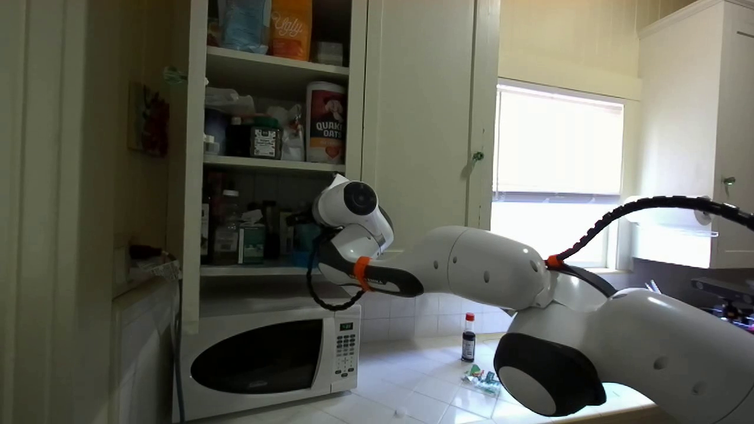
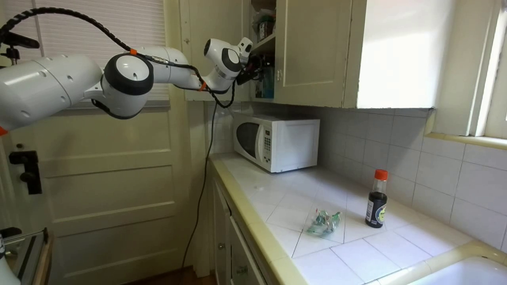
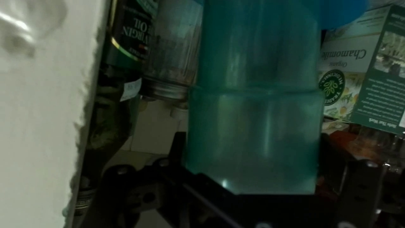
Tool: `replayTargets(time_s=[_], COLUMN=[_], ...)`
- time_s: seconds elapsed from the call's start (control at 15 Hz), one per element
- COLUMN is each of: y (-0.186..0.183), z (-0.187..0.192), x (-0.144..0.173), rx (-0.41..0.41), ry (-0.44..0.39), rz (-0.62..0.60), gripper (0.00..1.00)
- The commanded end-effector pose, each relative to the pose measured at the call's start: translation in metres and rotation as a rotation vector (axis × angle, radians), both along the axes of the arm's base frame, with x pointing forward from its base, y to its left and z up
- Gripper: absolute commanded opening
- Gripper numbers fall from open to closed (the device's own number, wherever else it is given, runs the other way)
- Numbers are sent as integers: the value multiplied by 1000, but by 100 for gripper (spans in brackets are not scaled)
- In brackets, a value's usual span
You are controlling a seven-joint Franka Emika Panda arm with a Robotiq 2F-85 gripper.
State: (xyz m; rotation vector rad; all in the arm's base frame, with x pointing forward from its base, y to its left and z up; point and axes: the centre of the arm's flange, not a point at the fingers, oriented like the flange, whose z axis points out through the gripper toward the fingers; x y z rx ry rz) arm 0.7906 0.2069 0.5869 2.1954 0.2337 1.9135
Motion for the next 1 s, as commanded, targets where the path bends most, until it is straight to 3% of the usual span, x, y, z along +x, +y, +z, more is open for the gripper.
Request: replayTargets(time_s=[0.0,0.27,0.4,0.47,0.67,0.73,0.8,0.93], y=[14,11,11,12,7,4,6,5], z=[21,20,17,14,14,16,16,13], x=[71,72,71,71,72,73,72,73], rx=[-38,12,93,113,9,-5,38,-35], ry=[-24,-40,-35,-28,-92,-105,-88,-103], rz=[-17,59,116,80,-41,-52,3,-88], gripper=[100,100,100,100,100,100,100,100])
